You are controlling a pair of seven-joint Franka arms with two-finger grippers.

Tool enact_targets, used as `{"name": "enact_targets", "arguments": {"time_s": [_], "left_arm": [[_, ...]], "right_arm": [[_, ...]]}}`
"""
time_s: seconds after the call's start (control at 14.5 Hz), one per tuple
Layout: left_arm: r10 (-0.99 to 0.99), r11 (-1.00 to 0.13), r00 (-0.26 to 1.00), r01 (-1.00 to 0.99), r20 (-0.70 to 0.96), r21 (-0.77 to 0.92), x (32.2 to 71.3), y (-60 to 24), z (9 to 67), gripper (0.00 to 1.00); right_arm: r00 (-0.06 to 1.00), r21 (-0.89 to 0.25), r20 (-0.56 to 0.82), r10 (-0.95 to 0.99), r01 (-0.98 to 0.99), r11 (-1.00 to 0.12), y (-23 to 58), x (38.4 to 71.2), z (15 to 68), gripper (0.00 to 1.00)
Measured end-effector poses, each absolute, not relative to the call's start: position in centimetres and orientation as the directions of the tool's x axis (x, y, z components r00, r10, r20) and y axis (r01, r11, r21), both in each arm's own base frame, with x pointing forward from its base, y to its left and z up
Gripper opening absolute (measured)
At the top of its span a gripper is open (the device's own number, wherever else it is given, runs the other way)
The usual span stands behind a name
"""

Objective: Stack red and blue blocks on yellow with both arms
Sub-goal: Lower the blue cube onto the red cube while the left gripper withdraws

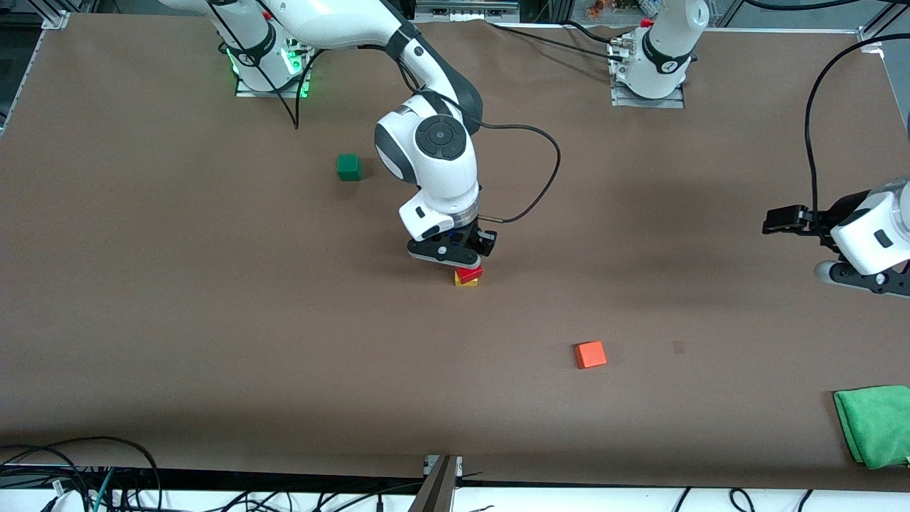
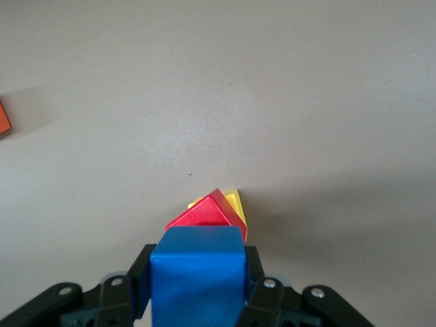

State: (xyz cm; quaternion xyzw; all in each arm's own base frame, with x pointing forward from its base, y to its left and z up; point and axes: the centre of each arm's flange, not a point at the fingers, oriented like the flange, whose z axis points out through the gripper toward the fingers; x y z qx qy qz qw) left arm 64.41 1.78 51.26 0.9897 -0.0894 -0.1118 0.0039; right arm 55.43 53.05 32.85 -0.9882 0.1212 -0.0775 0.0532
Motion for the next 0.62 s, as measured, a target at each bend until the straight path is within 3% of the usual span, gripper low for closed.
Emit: {"name": "enact_targets", "arguments": {"time_s": [0.28, 0.62], "left_arm": [[-0.158, -0.987, 0.976, -0.16, -0.152, 0.0, 64.0, -1.6, 47.6, 1.0], [-0.094, -0.995, 0.991, -0.096, -0.091, -0.025, 62.8, -9.0, 47.0, 1.0]], "right_arm": [[0.957, -0.111, 0.168, -0.238, -0.221, -0.969, 53.5, 55.5, 31.6, 0.56], [0.954, -0.118, 0.193, -0.229, -0.209, -0.971, 54.0, 55.8, 30.8, 0.56]]}}
